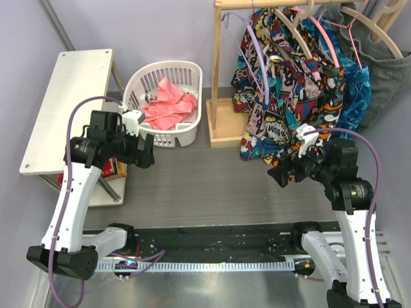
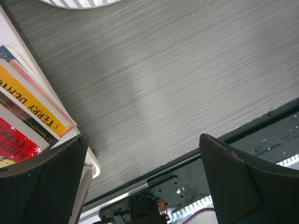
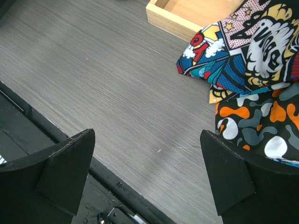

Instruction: Place the shorts on the hanger

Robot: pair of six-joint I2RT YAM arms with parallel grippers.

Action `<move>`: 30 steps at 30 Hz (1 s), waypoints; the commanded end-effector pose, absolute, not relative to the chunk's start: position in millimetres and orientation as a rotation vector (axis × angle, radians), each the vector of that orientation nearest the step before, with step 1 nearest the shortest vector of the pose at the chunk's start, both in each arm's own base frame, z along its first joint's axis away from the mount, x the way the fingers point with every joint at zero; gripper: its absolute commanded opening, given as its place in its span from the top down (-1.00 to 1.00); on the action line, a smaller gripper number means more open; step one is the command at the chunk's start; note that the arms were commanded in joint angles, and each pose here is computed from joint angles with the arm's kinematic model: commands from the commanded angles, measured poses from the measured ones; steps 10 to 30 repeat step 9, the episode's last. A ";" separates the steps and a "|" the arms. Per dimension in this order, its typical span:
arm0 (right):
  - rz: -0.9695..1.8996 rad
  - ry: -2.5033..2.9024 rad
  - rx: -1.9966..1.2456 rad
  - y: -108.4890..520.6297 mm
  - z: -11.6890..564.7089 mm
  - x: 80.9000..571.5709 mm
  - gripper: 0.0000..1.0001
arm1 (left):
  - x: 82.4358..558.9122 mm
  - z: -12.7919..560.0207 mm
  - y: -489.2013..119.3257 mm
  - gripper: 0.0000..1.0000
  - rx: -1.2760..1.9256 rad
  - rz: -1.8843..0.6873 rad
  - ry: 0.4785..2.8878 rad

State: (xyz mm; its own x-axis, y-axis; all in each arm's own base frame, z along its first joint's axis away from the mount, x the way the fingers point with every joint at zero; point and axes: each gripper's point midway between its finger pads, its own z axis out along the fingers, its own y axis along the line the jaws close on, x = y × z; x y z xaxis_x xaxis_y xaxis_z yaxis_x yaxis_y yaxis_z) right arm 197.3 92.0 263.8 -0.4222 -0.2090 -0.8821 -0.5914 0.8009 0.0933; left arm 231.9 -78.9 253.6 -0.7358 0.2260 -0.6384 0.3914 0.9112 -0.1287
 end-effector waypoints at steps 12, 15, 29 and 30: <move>0.509 1.974 -0.608 95.8 260.2 200.2 -0.99 | 252.2 261.4 -77.8 -1.00 0.382 -0.333 2.374; 0.509 1.974 -0.608 95.8 260.2 200.2 -0.99 | 252.2 261.4 -77.8 -1.00 0.382 -0.333 2.374; 0.509 1.974 -0.608 95.8 260.2 200.2 -0.99 | 252.2 261.4 -77.8 -1.00 0.382 -0.333 2.374; 0.509 1.974 -0.608 95.8 260.2 200.2 -0.99 | 252.2 261.4 -77.8 -1.00 0.382 -0.333 2.374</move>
